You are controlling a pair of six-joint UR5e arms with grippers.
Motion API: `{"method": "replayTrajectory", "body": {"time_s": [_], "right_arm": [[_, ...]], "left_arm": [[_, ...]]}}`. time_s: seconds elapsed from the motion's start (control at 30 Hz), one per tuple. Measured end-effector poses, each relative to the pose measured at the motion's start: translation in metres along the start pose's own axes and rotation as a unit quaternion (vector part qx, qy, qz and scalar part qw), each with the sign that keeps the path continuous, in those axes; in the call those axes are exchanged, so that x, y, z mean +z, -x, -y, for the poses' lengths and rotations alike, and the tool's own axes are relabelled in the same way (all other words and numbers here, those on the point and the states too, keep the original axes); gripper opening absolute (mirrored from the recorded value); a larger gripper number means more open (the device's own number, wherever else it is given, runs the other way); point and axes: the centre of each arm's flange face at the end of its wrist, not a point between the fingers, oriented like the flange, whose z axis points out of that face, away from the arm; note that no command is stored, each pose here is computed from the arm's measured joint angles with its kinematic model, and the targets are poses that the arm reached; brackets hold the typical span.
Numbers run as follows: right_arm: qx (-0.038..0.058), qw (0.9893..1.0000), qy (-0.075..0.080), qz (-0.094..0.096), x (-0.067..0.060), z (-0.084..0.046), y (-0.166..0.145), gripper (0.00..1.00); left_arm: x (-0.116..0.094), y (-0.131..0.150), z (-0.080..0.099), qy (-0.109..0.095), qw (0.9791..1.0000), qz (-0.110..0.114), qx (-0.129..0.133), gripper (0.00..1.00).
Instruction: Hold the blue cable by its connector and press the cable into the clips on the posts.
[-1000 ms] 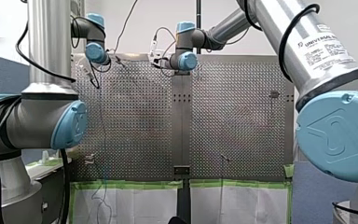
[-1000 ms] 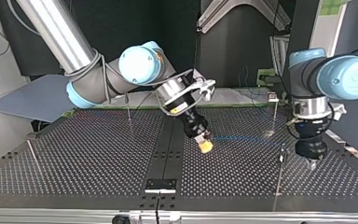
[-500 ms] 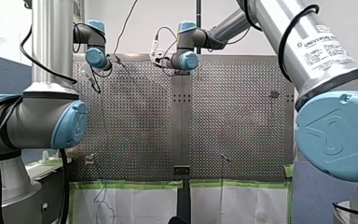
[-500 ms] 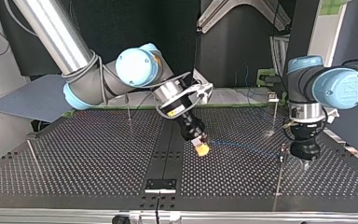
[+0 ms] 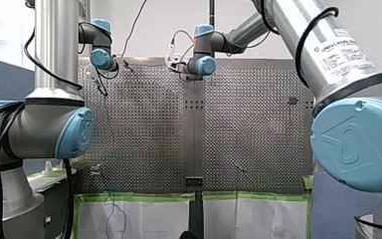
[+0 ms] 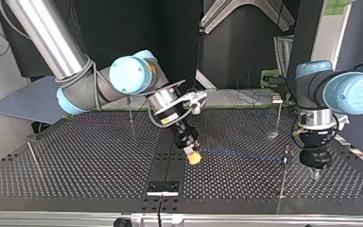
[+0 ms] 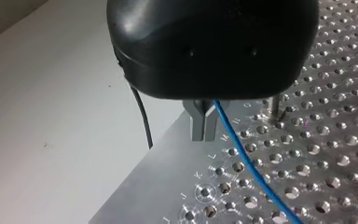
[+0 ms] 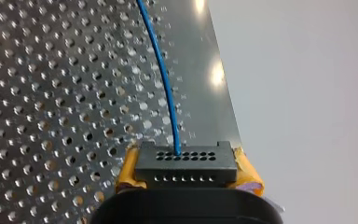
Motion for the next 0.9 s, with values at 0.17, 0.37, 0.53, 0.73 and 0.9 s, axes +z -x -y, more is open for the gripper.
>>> {"method": "replayTrajectory", "body": {"time_s": [0.17, 0.37, 0.53, 0.73, 0.9], "right_arm": [[0.0001, 1.0000, 0.001, 0.000, 0.007, -0.007, 0.005, 0.00], [0.0040, 1.0000, 0.003, 0.001, 0.017, -0.014, 0.015, 0.00], [0.0063, 1.0000, 0.004, 0.003, 0.021, -0.020, 0.020, 0.00], [0.0075, 0.9999, 0.005, 0.007, 0.021, -0.021, 0.023, 0.00], [0.0079, 0.9999, 0.005, 0.008, 0.021, -0.022, 0.023, 0.00]], "left_arm": [[0.009, -0.008, -0.005, 0.000, 1.0000, -0.008, 0.001, 0.00], [0.014, -0.010, -0.008, 0.000, 1.0000, -0.008, 0.001, 0.00], [0.016, -0.009, -0.008, -0.005, 1.0000, -0.002, -0.002, 0.00], [0.017, -0.009, -0.008, -0.006, 1.0000, -0.001, -0.004, 0.03], [0.016, -0.010, -0.008, -0.007, 0.9999, -0.003, -0.012, 0.22]]}}
